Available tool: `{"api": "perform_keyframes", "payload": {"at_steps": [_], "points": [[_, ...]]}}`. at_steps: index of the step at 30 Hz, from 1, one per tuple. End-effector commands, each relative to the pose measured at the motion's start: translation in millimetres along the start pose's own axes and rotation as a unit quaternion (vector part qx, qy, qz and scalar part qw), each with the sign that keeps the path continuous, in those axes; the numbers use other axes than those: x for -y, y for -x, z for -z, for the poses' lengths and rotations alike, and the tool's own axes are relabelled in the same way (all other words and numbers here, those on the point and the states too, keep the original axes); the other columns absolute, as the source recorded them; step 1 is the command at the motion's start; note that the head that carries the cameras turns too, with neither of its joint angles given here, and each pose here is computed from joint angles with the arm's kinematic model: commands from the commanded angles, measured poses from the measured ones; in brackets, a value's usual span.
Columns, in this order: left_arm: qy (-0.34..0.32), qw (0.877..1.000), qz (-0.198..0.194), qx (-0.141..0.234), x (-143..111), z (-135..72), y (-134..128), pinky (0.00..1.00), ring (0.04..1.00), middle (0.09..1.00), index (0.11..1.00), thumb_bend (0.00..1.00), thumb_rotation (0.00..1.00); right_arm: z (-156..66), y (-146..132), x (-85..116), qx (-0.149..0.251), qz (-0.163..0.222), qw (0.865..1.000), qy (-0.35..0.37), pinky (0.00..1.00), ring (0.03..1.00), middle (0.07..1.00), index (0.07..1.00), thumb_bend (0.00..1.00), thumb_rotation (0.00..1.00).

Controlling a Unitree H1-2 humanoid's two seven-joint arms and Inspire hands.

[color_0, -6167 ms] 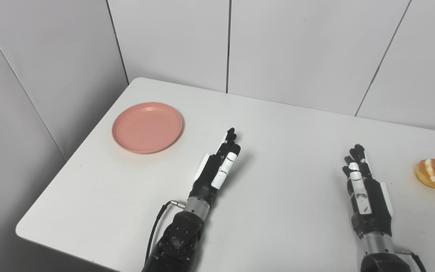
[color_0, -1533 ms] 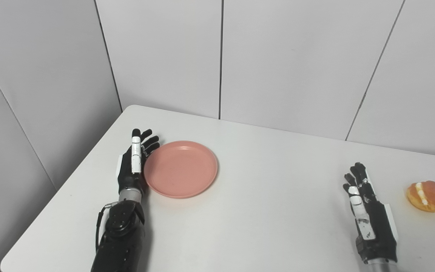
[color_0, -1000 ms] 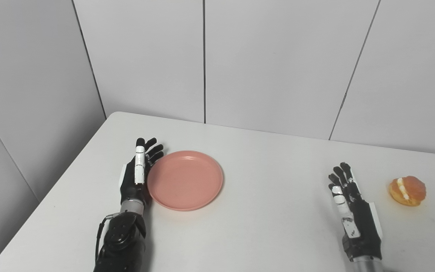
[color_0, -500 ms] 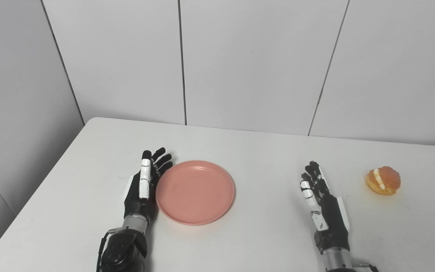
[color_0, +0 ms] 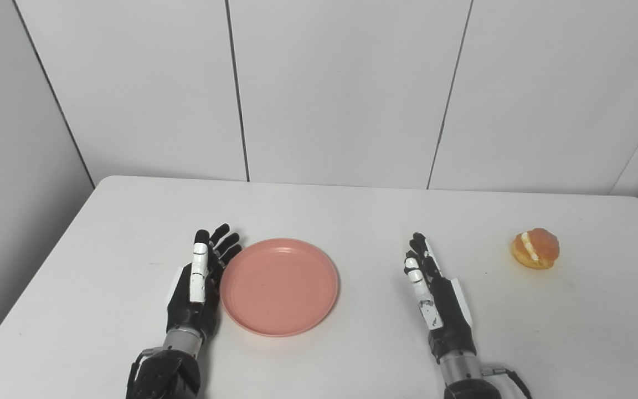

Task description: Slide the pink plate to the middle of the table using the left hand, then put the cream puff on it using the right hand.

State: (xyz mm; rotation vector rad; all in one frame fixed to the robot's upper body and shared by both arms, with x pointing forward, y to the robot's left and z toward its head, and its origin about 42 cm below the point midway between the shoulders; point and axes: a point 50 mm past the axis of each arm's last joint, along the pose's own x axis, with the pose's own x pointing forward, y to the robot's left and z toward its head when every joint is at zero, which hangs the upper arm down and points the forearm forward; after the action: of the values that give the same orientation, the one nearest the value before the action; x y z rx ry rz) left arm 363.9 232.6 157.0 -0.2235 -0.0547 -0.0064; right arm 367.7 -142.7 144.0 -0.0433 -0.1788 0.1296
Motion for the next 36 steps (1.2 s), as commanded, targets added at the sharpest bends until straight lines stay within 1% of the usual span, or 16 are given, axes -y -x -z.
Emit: {"api": "perform_keyframes", "payload": {"at_steps": [1,3,4,10,14,18,20,24,30,32,36], "points": [[0.004,0.999,0.031,0.014,12,-6,3,0.92,0.9,0.889,0.875,0.7,1.0,-10,-4,-5,0.01,-0.007,1.0,-0.007,0.95,0.982,0.993,0.995,0.54,0.95],[0.001,0.999,0.037,0.013,17,-4,6,0.92,0.906,0.896,0.889,0.68,1.0,-11,-5,-5,0.011,-0.007,1.0,-0.011,0.95,0.983,0.994,0.997,0.54,0.95],[0.0,0.999,0.037,0.01,18,-3,8,0.9,0.892,0.881,0.875,0.68,1.0,-11,-5,-5,0.012,-0.006,1.0,-0.014,0.94,0.976,0.988,0.994,0.53,0.92],[-0.005,0.999,0.047,0.0,33,4,18,0.88,0.875,0.872,0.864,0.68,1.0,-12,-5,-3,0.013,-0.009,1.0,-0.013,0.93,0.972,0.981,0.992,0.56,0.92],[-0.006,0.999,0.048,0.003,39,7,24,0.87,0.862,0.857,0.844,0.67,0.99,-14,-3,-3,0.014,-0.009,1.0,-0.015,0.94,0.97,0.979,0.992,0.55,0.92],[-0.009,0.998,0.064,0.009,42,9,25,0.88,0.869,0.865,0.855,0.68,0.99,-14,-3,-2,0.013,-0.012,1.0,-0.019,0.94,0.973,0.98,0.993,0.55,0.91],[-0.007,0.997,0.077,0.007,44,9,27,0.91,0.893,0.888,0.88,0.7,1.0,-15,-3,-3,0.013,-0.014,1.0,-0.018,0.95,0.974,0.982,0.996,0.55,0.91],[-0.004,0.995,0.096,0.001,49,10,31,0.95,0.923,0.917,0.91,0.72,1.0,-15,-4,-3,0.014,-0.012,1.0,-0.018,0.94,0.967,0.974,0.991,0.56,0.9],[-0.006,0.994,0.108,-0.006,56,13,34,0.98,0.943,0.937,0.932,0.71,1.0,-17,-4,-4,0.015,-0.015,1.0,-0.014,0.94,0.968,0.974,0.99,0.57,0.92],[-0.008,0.993,0.115,-0.007,56,14,35,1.0,0.953,0.949,0.947,0.71,1.0,-17,-4,-4,0.014,-0.016,1.0,-0.018,0.95,0.972,0.976,0.992,0.57,0.91],[-0.011,0.992,0.124,-0.012,58,16,37,1.0,0.959,0.957,0.955,0.73,1.0,-17,-4,-3,0.016,-0.016,1.0,-0.017,0.95,0.971,0.976,0.995,0.57,0.91]]}}
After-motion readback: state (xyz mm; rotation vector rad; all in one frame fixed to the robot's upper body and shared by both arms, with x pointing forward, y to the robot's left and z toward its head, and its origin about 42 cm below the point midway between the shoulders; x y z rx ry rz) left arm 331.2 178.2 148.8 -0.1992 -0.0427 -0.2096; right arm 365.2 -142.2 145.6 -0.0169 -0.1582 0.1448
